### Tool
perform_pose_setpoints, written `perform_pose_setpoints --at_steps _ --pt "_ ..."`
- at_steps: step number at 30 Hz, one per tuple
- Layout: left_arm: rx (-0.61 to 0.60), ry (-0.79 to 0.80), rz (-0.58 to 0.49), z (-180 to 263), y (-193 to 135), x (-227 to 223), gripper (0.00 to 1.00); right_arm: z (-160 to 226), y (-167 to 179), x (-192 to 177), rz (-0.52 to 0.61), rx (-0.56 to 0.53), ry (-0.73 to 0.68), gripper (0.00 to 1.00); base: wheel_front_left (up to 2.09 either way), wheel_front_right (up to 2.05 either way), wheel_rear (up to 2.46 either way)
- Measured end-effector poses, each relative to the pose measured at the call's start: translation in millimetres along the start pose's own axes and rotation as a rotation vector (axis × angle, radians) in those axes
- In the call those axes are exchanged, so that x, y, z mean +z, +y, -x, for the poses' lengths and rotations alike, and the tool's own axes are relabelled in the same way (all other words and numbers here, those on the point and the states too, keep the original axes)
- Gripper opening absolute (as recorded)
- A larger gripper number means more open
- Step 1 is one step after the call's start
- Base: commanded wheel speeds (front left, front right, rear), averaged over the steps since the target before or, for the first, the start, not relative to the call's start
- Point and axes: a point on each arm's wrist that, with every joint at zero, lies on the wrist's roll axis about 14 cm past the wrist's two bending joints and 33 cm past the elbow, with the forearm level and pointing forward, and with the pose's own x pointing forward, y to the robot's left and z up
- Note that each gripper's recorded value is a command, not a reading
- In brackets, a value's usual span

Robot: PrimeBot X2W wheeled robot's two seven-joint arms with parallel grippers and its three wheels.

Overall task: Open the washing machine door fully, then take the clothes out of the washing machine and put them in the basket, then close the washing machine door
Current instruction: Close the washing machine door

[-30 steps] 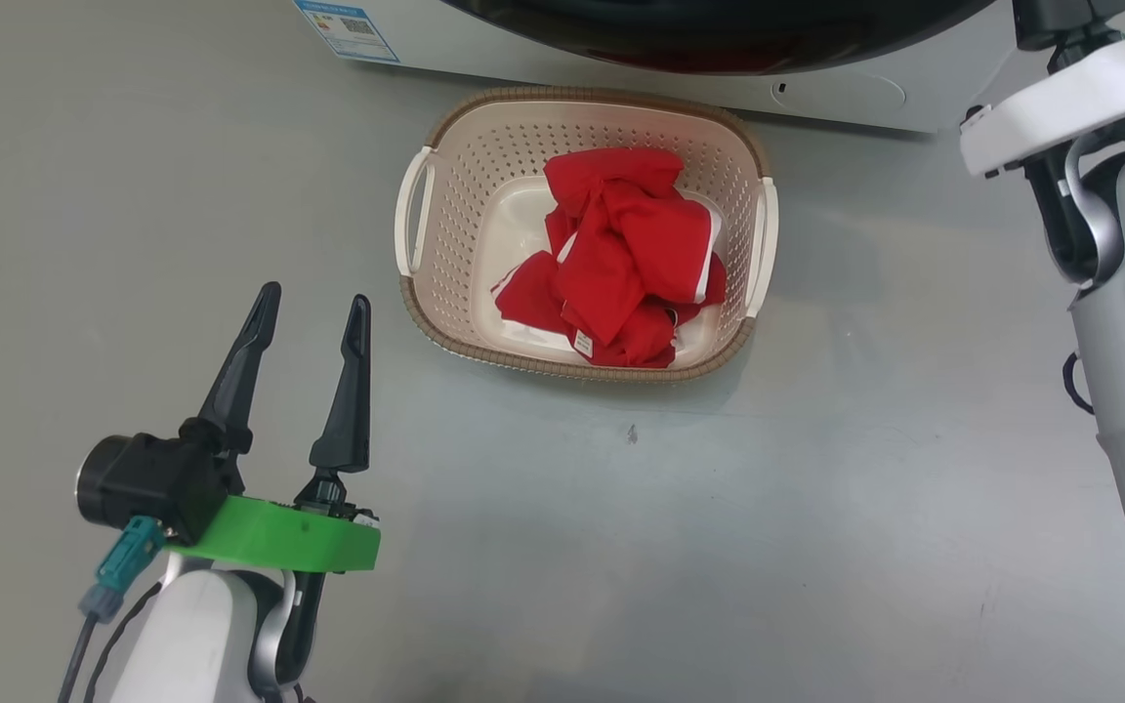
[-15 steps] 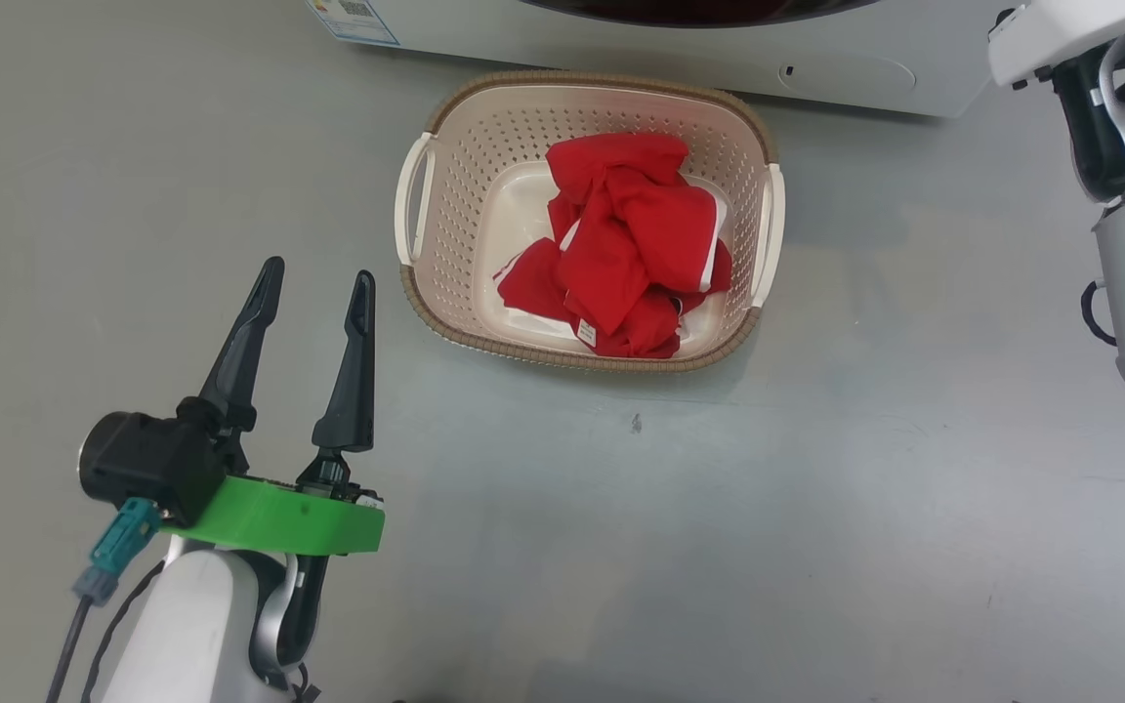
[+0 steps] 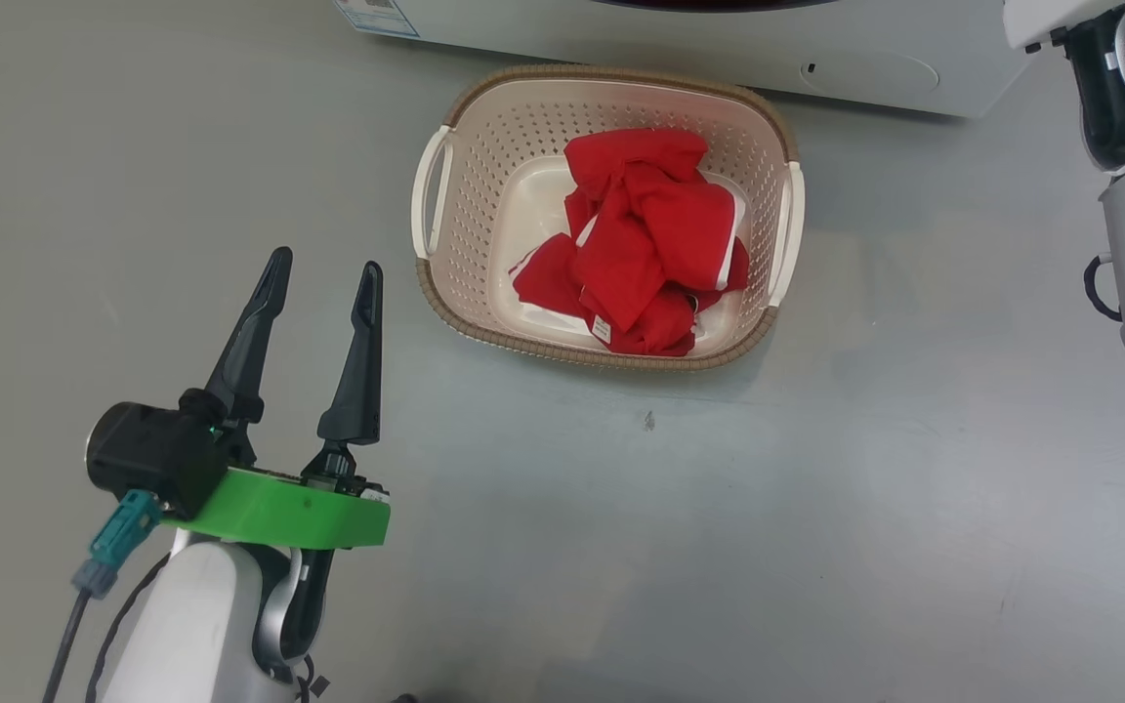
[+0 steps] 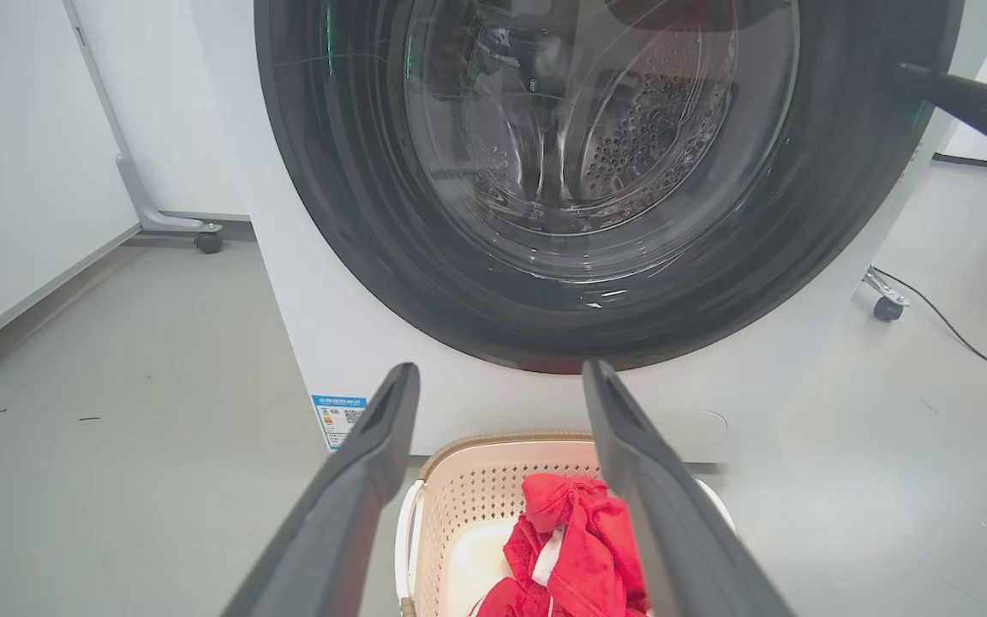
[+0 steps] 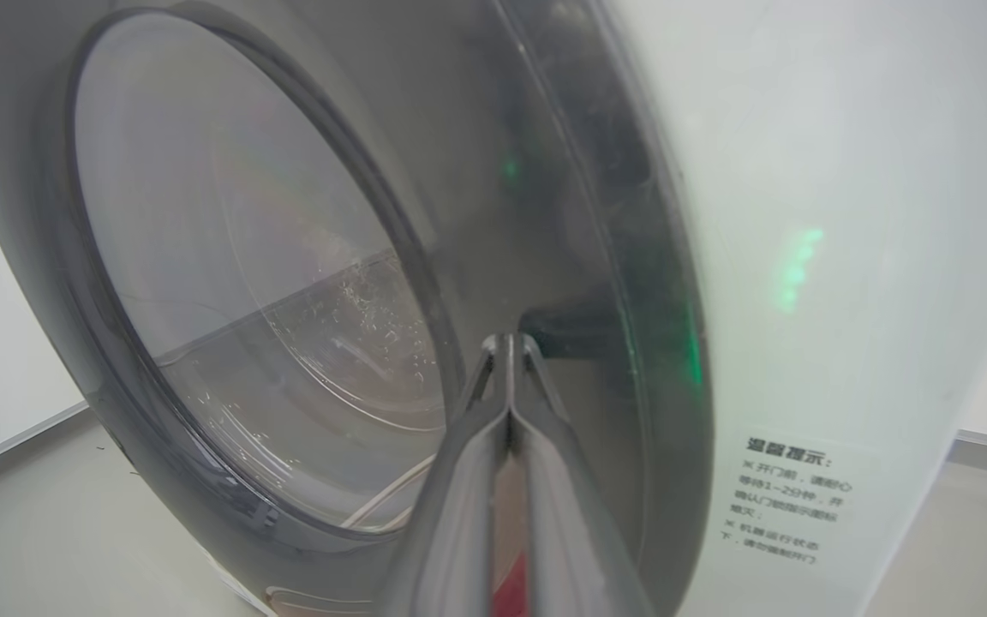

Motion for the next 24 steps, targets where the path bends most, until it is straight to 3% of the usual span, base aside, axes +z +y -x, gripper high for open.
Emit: perform_pose_setpoints --at_steps 12,24 --pt "-0.018 -0.004 0.004 -1 -6 1 1.00 9 8 -7 0.002 0.012 0.020 0.00 0.00 0.00 0.00" --pt "-0.057 -0.029 -0.013 -4 -18 9 1.00 65 30 -40 -0.057 0.023 0.114 0.00 0.00 0.00 0.00"
